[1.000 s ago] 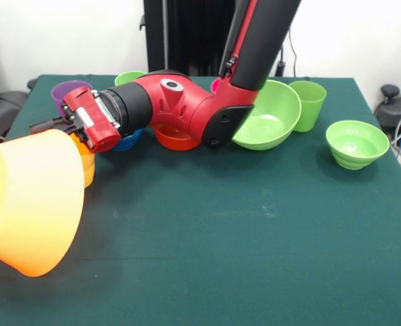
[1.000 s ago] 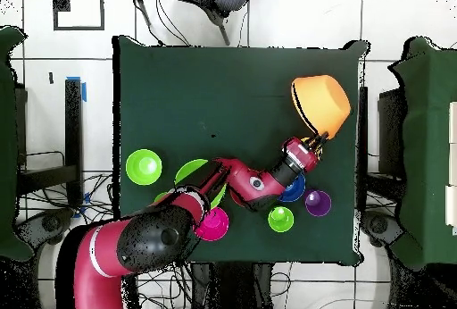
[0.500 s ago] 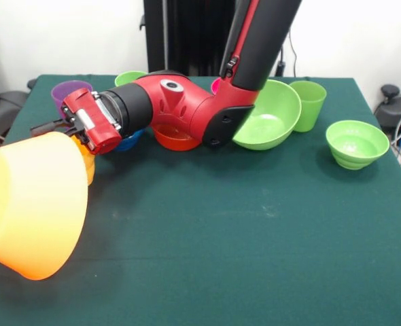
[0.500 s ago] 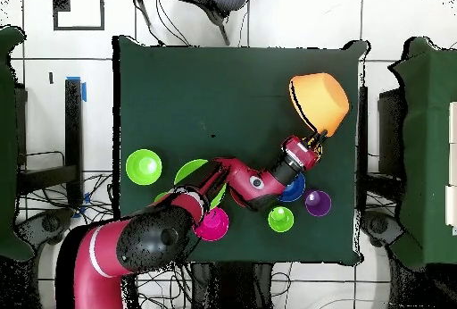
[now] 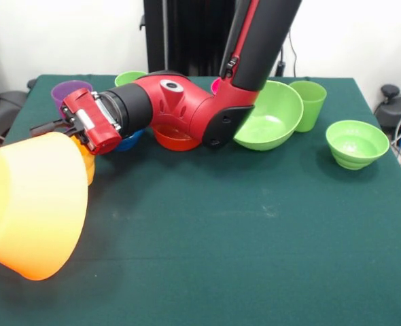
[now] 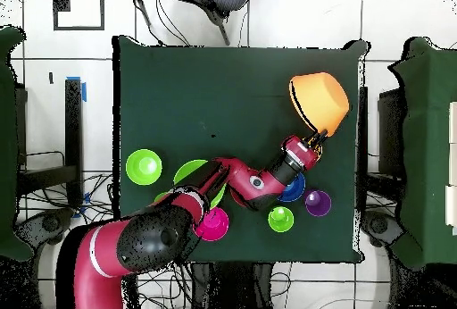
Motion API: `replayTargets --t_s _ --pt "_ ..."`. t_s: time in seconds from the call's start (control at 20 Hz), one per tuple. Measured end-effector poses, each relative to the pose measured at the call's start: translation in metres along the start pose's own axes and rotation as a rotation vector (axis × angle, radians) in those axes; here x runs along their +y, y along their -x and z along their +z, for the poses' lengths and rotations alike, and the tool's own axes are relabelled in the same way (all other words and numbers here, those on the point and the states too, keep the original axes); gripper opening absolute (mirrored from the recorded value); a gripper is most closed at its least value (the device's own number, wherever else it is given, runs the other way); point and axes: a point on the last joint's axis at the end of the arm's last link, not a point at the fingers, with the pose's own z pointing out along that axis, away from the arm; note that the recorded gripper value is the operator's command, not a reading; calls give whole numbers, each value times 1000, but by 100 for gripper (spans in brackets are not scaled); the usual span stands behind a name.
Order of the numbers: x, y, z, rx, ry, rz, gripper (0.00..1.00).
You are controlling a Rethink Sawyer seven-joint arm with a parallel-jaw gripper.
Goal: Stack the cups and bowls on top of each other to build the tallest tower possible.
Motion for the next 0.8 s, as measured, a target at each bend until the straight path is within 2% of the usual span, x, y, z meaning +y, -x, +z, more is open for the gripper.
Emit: replayTargets --t_s 0.55,0.8 --pt "3 4 1 -23 17 -15 0" --pt "7 8 2 -38 37 -40 0"
